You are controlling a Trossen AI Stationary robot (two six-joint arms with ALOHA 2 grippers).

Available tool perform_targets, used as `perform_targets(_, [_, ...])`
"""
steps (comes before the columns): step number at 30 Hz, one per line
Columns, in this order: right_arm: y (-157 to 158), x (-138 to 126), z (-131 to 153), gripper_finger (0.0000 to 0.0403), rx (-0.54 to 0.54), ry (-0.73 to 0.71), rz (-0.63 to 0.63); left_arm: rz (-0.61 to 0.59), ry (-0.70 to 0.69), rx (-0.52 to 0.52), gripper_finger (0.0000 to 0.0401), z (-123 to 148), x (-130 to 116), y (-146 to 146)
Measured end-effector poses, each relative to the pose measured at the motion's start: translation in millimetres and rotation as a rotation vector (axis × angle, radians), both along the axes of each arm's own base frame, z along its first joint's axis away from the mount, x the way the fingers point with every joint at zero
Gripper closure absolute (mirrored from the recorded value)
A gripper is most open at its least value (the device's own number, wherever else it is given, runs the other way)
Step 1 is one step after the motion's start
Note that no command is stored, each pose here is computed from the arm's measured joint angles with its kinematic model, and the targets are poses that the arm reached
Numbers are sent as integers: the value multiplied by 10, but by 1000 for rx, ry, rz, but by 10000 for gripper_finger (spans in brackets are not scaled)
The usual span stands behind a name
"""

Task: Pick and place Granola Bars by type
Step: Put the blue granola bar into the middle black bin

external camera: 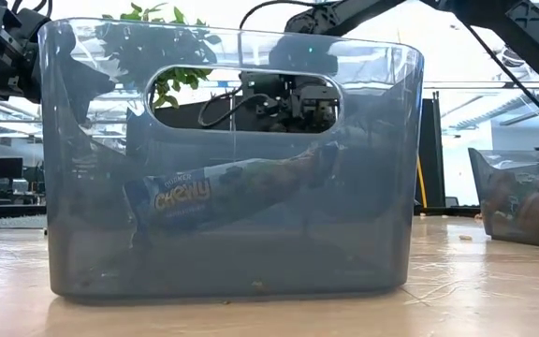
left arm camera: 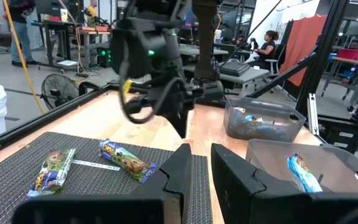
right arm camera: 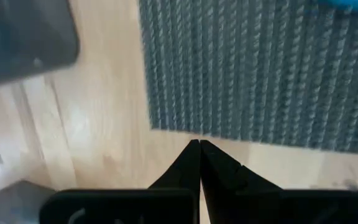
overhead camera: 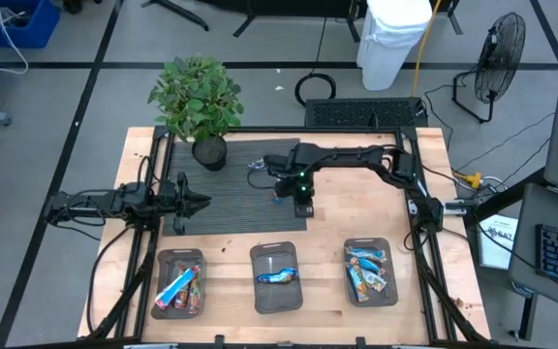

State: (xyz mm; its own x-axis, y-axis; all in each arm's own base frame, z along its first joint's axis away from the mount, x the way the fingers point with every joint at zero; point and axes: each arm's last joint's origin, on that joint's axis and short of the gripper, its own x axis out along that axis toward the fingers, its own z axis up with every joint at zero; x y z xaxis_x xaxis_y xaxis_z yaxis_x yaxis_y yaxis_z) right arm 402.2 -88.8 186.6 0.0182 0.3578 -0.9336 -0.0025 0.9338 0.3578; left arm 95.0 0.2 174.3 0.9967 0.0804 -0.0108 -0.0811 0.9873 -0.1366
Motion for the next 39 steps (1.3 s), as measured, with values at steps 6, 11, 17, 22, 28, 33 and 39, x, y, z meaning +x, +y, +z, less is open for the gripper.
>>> perform_targets(6, [-128, -139, 82, 403, -193, 24, 56, 0, 0, 0, 334, 0, 0, 0])
perform_targets(11, [-562, -169, 238, 403, -471, -73, -15, 0, 0, 0, 334, 0, 0, 0])
perform_targets(17, [-984, -131, 334, 361, -783, -182, 191, 0, 0, 0, 334, 0, 0, 0])
perform_targets(22, [-1101, -26, 326, 281, -828, -298, 165, 0, 0, 0, 334, 0, 0, 0])
perform_targets(28, [-841, -66, 161, 210, -589, -270, 130, 0, 0, 0, 334, 0, 0, 0])
perform_targets(33, [-542, -6, 1, 196, -555, -292, 245, 0, 0, 0, 334, 0, 0, 0])
perform_targets(39, [-406, 20, -233, 205, -590, -282, 299, 1, 1, 0, 334, -1, 0, 0])
